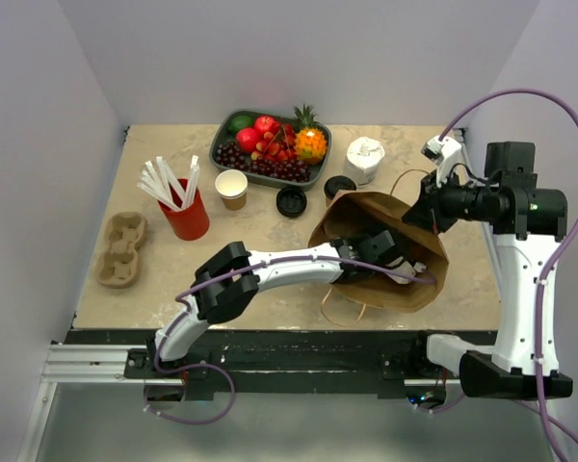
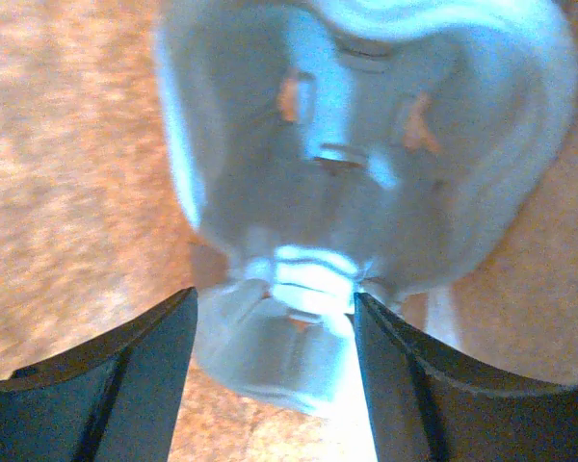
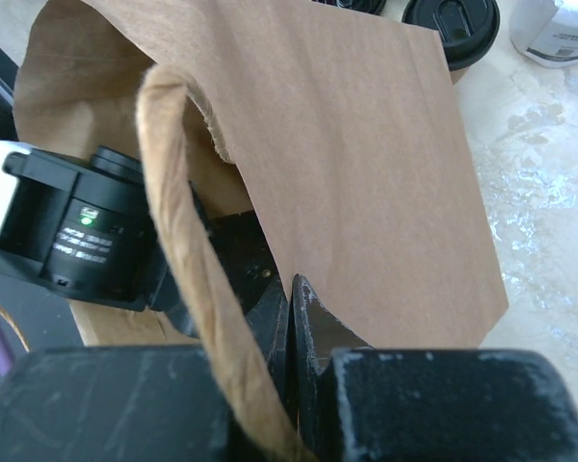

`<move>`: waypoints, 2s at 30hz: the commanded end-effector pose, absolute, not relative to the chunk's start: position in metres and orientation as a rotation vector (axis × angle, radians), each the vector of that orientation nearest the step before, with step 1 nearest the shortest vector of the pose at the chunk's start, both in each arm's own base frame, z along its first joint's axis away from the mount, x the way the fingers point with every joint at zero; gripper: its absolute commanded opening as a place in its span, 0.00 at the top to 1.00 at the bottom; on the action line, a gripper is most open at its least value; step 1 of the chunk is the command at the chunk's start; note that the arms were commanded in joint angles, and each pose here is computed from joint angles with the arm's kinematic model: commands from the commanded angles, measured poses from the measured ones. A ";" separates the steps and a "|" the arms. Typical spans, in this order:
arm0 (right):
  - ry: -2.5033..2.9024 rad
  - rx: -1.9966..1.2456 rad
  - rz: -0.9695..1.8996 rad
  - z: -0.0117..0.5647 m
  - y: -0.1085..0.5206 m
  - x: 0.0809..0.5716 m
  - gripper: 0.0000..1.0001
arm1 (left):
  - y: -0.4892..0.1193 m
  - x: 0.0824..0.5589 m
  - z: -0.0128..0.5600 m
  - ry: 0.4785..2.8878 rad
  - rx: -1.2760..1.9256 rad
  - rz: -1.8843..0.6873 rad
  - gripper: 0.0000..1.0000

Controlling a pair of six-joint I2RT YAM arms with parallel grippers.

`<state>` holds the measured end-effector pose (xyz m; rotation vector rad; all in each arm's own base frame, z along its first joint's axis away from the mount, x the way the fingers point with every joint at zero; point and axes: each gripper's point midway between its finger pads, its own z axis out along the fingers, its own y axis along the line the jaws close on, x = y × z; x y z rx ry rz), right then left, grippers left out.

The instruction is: Pack the takeout coffee

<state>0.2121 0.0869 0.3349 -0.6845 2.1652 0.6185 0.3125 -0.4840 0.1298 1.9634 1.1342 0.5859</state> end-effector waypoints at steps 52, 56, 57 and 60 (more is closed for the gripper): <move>2.334 -0.617 0.244 0.305 0.023 0.297 1.00 | -0.470 0.206 0.454 1.050 1.352 -0.589 0.19; 2.350 -0.612 0.193 0.303 0.012 0.297 1.00 | -0.442 0.229 0.468 1.076 1.282 -0.495 0.17; 2.359 -0.614 0.186 0.301 0.009 0.296 1.00 | -0.435 0.238 0.468 1.094 1.264 -0.467 0.17; 2.376 -0.600 0.157 0.300 -0.003 0.296 1.00 | -0.408 0.288 0.457 1.239 1.148 -0.354 0.16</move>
